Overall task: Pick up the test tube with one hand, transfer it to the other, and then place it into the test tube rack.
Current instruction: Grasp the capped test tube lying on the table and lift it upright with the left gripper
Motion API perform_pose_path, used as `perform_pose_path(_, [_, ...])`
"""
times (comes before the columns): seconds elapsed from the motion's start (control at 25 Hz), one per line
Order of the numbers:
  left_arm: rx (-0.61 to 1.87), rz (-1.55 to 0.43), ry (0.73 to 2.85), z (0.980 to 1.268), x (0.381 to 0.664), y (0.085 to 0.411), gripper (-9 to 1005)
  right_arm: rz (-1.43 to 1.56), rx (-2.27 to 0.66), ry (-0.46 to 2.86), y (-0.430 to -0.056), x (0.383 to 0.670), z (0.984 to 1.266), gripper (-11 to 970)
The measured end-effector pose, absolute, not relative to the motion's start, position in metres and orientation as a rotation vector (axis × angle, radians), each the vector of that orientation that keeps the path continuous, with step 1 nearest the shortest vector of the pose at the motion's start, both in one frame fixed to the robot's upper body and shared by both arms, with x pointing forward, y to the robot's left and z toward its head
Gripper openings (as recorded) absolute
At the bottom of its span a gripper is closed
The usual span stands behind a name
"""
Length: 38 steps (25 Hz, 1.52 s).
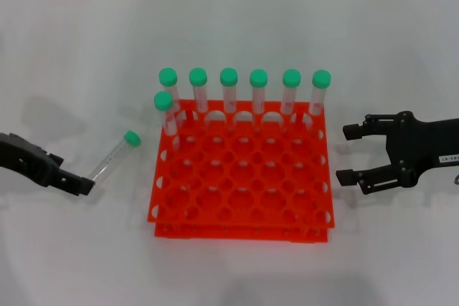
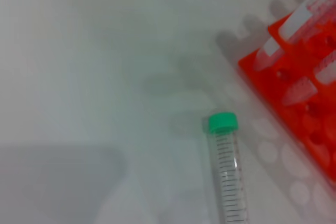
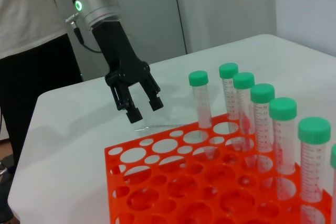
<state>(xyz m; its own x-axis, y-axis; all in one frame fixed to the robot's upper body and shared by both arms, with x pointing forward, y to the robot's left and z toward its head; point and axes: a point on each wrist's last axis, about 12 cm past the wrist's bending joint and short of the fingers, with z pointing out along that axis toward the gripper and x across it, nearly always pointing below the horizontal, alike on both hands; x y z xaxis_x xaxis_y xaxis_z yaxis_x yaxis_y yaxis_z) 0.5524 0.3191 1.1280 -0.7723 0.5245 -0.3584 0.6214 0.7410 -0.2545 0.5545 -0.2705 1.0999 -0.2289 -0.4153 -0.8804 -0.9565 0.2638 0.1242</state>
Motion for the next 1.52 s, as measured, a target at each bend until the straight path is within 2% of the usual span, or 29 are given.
perform_pose_path(0.56, [0.905,-0.463,2.783,1.134,0.566,0.291,858,0.884,-1.276,1.765,-0.27,0.555,1.099,871])
perform_pose_path(1.0, [0.891,-0.422,2.831,1.131,0.566,0.282,706,0.877,-1.282,1.763,-0.272,0.557,1.101,871])
perform_pose_path(1.2, [0.887,-0.407,2.845,1.127,0.567,0.28,500,0.878,-1.285,1.762,-0.272,0.557,1.102,871])
perform_pose_path(1.52, [0.877,-0.394,2.867,1.119,0.57,0.275,493,0.876,-1.286,1.763,-0.271,0.557,1.101,871])
